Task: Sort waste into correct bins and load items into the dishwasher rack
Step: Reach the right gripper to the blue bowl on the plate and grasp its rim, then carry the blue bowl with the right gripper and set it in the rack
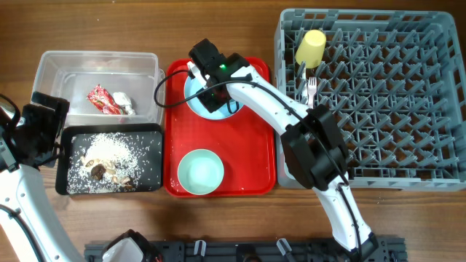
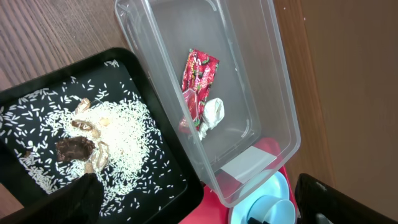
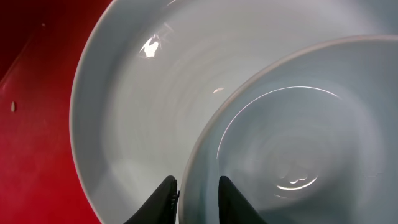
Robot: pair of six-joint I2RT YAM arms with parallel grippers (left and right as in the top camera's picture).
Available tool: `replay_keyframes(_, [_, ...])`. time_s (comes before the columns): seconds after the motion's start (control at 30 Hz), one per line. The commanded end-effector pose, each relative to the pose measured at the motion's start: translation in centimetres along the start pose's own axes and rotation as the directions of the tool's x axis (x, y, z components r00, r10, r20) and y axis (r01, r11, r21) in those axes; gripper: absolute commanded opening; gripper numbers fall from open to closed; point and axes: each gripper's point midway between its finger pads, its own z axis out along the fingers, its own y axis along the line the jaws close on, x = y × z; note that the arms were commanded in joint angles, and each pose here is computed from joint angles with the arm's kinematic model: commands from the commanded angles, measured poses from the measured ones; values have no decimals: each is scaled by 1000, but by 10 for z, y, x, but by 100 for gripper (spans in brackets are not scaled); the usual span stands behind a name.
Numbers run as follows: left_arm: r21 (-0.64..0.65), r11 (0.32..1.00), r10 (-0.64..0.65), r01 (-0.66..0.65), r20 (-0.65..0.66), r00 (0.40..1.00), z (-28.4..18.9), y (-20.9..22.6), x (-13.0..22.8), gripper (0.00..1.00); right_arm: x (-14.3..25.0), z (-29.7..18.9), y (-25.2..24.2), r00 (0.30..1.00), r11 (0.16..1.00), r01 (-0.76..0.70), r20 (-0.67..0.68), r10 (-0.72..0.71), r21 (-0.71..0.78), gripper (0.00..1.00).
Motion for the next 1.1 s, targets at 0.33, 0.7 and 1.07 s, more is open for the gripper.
replay_keyframes(0.33, [9, 1000, 23, -23, 14, 1000, -4, -3, -4, 100, -11, -20, -4, 999, 999, 30, 43, -31, 27, 15])
replay_keyframes(0.7, [9, 1000, 23, -23, 14, 1000, -4, -3, -4, 100, -27, -77, 5, 993, 1000, 7, 120, -4, -21, 4])
replay_keyframes(1.07, [9, 1000, 23, -23, 14, 1000, -4, -3, -4, 100, -26, -332, -37, 802, 868, -161, 450, 393, -471, 4])
